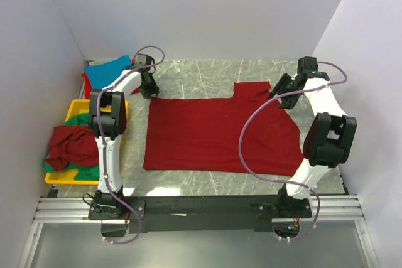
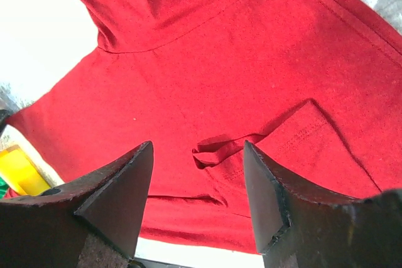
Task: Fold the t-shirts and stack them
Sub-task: Fold the tshirt
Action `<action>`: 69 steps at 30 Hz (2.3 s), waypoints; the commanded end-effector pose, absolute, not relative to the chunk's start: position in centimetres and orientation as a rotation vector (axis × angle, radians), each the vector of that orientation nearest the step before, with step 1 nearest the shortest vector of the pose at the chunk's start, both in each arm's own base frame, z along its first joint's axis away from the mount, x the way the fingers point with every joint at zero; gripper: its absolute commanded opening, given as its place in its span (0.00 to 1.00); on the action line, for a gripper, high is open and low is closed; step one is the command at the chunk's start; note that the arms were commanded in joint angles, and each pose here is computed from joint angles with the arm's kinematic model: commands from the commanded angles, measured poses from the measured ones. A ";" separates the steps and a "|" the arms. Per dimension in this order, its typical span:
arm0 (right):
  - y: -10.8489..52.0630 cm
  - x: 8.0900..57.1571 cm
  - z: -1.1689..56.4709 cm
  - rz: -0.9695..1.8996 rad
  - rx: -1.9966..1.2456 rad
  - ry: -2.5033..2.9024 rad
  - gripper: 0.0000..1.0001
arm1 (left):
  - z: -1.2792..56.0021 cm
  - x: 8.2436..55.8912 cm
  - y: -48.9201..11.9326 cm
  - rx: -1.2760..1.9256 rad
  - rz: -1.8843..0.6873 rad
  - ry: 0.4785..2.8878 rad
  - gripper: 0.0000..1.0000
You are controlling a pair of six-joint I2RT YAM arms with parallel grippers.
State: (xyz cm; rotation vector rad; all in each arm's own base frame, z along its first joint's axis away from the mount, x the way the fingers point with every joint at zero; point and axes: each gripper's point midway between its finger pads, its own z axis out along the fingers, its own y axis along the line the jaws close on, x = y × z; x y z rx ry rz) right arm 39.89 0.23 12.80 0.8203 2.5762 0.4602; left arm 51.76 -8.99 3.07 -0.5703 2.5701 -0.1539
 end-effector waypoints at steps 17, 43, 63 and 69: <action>-2.8 55.1 10.7 0.382 0.660 2.378 0.63 | 2.7 49.9 -9.4 -0.585 -0.194 2.602 0.01; -3.1 60.2 5.7 0.228 0.613 2.409 0.57 | 2.8 49.0 -10.2 -0.574 -0.257 2.614 0.01; -2.9 59.2 3.0 0.225 0.591 2.522 0.57 | 2.8 48.7 -10.5 -0.572 -0.283 2.616 0.01; -2.3 58.8 2.2 0.260 0.569 2.553 0.49 | 2.9 48.8 -10.5 -0.567 -0.285 2.616 0.01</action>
